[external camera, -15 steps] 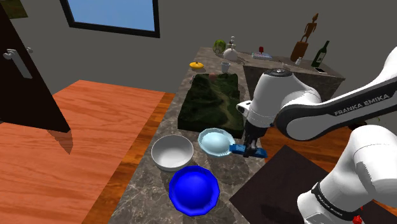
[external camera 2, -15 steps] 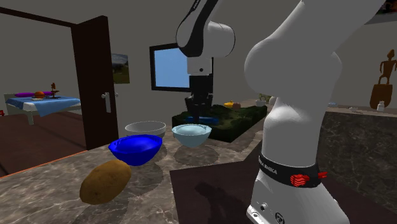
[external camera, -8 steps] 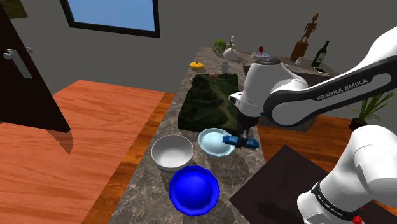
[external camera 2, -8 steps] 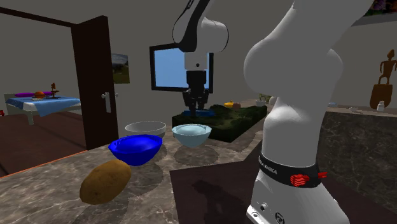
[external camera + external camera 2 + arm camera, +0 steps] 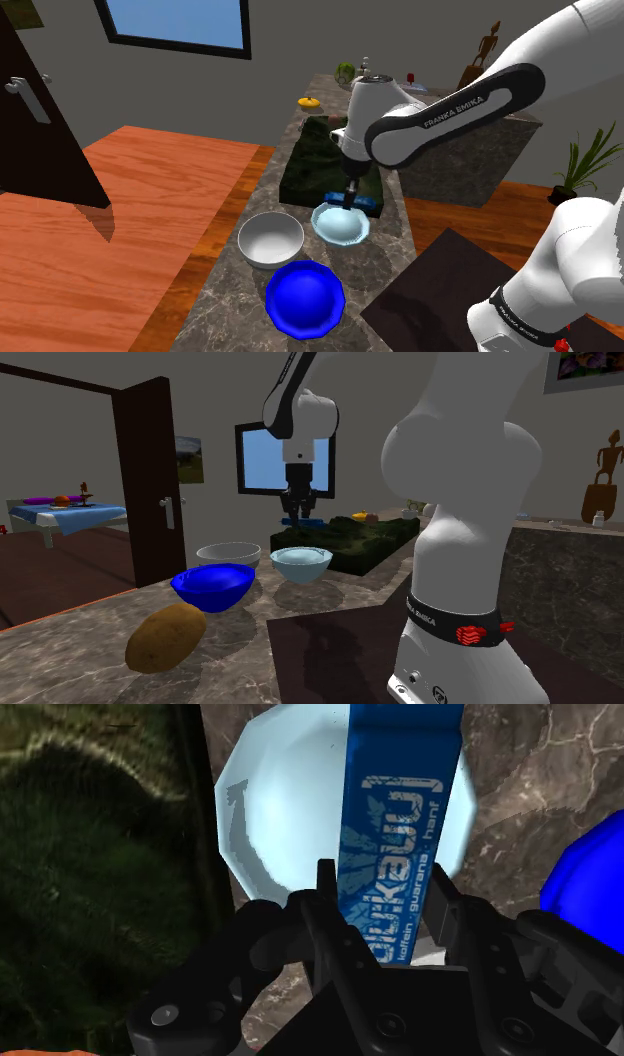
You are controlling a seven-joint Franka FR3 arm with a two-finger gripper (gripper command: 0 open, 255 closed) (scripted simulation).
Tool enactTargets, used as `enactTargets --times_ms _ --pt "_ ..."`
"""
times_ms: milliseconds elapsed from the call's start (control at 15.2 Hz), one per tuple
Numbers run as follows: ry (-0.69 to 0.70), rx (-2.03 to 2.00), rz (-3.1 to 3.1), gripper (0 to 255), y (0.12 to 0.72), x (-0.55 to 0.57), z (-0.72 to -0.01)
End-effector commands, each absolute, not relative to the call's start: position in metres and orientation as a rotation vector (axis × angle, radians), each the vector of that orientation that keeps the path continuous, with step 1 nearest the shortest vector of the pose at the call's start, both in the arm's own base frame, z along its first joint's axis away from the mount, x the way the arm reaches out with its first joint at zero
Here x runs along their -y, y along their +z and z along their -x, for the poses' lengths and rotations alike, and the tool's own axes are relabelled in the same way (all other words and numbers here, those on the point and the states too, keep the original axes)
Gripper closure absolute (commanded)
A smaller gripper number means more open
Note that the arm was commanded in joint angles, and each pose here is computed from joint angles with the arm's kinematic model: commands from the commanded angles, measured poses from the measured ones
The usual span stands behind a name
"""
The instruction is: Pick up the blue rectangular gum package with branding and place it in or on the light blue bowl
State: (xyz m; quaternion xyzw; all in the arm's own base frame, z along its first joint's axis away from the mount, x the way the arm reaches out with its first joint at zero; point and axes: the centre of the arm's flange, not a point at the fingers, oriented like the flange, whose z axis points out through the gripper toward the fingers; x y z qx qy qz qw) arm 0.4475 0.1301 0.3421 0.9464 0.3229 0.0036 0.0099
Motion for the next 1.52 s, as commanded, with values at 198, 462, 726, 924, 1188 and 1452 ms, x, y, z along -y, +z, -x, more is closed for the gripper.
enactTargets --times_ms 198,462,726,924,1188,1452 --pt "0.010 -1.008 -2.954 255 0.321 -0.125 -0.462" --pt "0.010 -1.008 -2.954 255 0.300 -0.125 -0.462" --pt "0.010 -1.008 -2.954 255 0.279 -0.125 -0.462" --pt "0.010 -1.008 -2.954 255 0.270 -0.125 -0.462" --pt "0.010 -1.008 -2.954 255 0.270 -0.125 -0.462" --pt "0.010 -1.008 -2.954 0 0.270 -0.125 -0.462"
